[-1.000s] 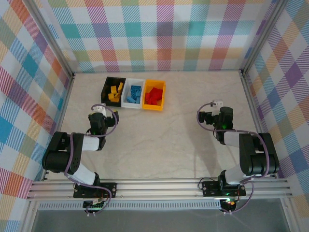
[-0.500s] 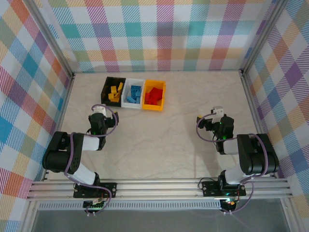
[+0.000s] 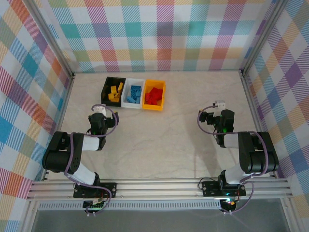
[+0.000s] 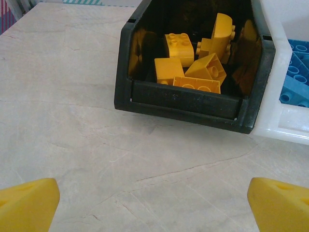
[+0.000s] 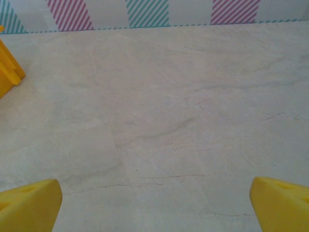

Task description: Sort the legos into containers by color

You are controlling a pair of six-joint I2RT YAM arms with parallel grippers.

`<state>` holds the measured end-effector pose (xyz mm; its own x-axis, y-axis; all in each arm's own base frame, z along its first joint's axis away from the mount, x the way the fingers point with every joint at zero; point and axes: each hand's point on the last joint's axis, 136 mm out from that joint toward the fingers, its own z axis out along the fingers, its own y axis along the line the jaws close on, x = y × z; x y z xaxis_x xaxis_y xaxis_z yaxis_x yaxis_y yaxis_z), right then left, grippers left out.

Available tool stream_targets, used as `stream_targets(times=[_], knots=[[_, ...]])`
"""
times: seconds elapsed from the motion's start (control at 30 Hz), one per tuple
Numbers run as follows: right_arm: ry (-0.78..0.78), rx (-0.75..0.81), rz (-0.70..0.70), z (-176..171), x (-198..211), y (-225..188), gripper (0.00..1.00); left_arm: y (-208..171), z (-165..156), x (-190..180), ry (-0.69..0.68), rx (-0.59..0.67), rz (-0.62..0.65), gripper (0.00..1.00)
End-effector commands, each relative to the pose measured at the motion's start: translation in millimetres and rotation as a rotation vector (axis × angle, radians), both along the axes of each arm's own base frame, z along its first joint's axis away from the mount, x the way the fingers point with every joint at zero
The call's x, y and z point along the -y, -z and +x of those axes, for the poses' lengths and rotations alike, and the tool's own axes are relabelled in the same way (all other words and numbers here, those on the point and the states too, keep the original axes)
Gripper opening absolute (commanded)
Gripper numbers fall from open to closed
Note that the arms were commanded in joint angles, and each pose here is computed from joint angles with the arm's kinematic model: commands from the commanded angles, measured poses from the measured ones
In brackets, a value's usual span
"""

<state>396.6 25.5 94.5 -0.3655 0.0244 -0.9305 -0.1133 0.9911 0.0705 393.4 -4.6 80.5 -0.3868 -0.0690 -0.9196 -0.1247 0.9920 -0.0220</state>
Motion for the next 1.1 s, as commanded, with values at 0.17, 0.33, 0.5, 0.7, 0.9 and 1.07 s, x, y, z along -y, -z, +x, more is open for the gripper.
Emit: stream_targets(times=[0.17,0.33,0.5,0.7,0.9,1.07], knots=[[-0.017,-0.002,0.006,0.3,-2.7,1.2,1.0,-0.7,2.0,-4.8,-0.019,0.002,-0.005,1.0],[-0.034,0.004,0.008,-0.8,-4.8,0.5,1.0,-0.8,2.0,-5.1,-0.02,0.002,-0.005,1.0],[-0.007,-0.012,0.011,0.8,-0.4,2.5,1.0,-0.9,2.0,-5.2,-0.021,0.002,-0.005,1.0],[-0.007,-0.011,0.009,0.9,-0.5,2.2,1.0,-0.5,1.8,-5.0,-0.02,0.001,-0.006,1.0],[-0.006,-0.011,0.011,0.8,-0.5,2.3,1.0,-0.9,2.0,-4.9,-0.019,0.002,-0.006,1.0],[-0.006,-0.01,0.01,1.2,-0.4,1.9,1.0,-0.9,2.0,-5.0,-0.02,0.002,-0.005,1.0]])
